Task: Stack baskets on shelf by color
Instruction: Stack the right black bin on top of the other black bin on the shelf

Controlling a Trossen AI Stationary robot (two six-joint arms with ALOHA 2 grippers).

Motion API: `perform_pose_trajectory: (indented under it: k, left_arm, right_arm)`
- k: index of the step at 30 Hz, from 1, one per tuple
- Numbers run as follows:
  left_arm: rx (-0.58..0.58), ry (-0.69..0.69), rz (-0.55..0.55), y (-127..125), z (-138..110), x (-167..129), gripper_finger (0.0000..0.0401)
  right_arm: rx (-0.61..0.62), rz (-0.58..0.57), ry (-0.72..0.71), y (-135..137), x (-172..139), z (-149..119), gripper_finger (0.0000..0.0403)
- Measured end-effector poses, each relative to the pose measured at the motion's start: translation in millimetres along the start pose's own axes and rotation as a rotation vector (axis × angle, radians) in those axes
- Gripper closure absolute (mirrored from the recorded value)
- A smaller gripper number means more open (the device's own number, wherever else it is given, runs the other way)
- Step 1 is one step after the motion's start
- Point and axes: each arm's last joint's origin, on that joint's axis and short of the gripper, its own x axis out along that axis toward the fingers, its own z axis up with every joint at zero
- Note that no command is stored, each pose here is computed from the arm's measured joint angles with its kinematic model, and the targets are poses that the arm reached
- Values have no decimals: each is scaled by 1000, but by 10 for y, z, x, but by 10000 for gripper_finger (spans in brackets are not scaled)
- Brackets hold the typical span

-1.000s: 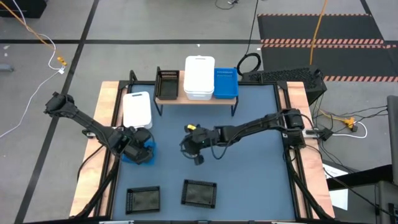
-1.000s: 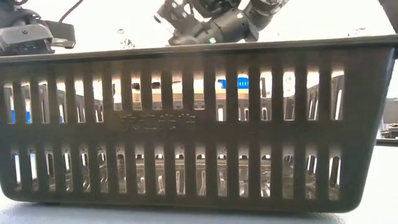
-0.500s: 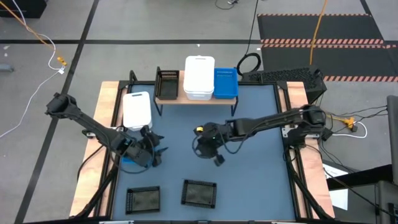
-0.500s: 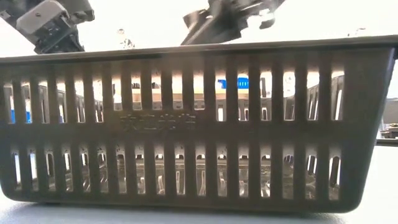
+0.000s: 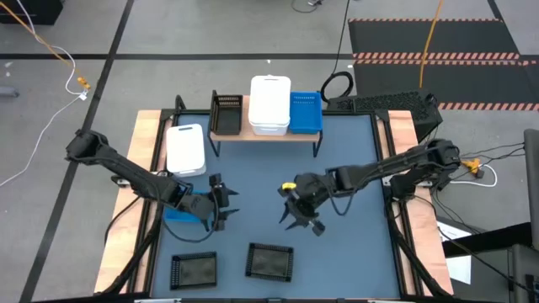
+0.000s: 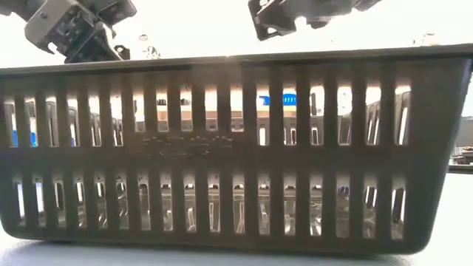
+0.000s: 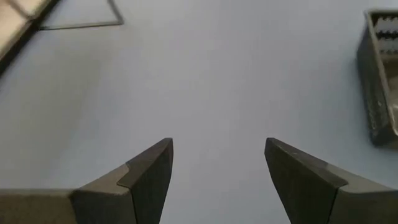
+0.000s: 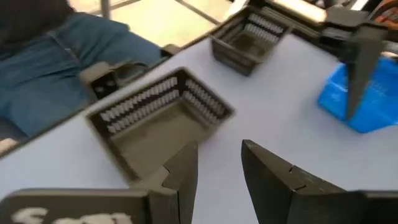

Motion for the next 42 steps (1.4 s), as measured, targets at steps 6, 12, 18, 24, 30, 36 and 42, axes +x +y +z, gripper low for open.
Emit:
perform_pose_trajectory:
  k: [6,12,18,24,30,36,42]
  left_arm:
    - [71,-36,-128,-64,33,208,144]
    - [55,-19,-138,-112,-14,340,144]
    - [-31,-31,-183,-238,-23,288,144]
    - [-50,-131,-260,-426,37,183,144]
    - [-62,-171,-248,-542,30,103,144]
    - [-87,-163,-217,-581,-4,73,144]
    - [-99,-156,-212,-591,-17,66,144]
  right_arm:
    - [-67,-44,53,431,202,107,287]
    - [-181,-38,-33,781,328,281,287]
    - [-188,-12,48,1005,550,165,287]
    - [-201,13,145,1086,814,-45,287]
    - [-288,-9,201,1098,861,-110,287]
    - [-331,12,271,1067,858,-191,287]
    - [-383,10,297,972,897,-265,287]
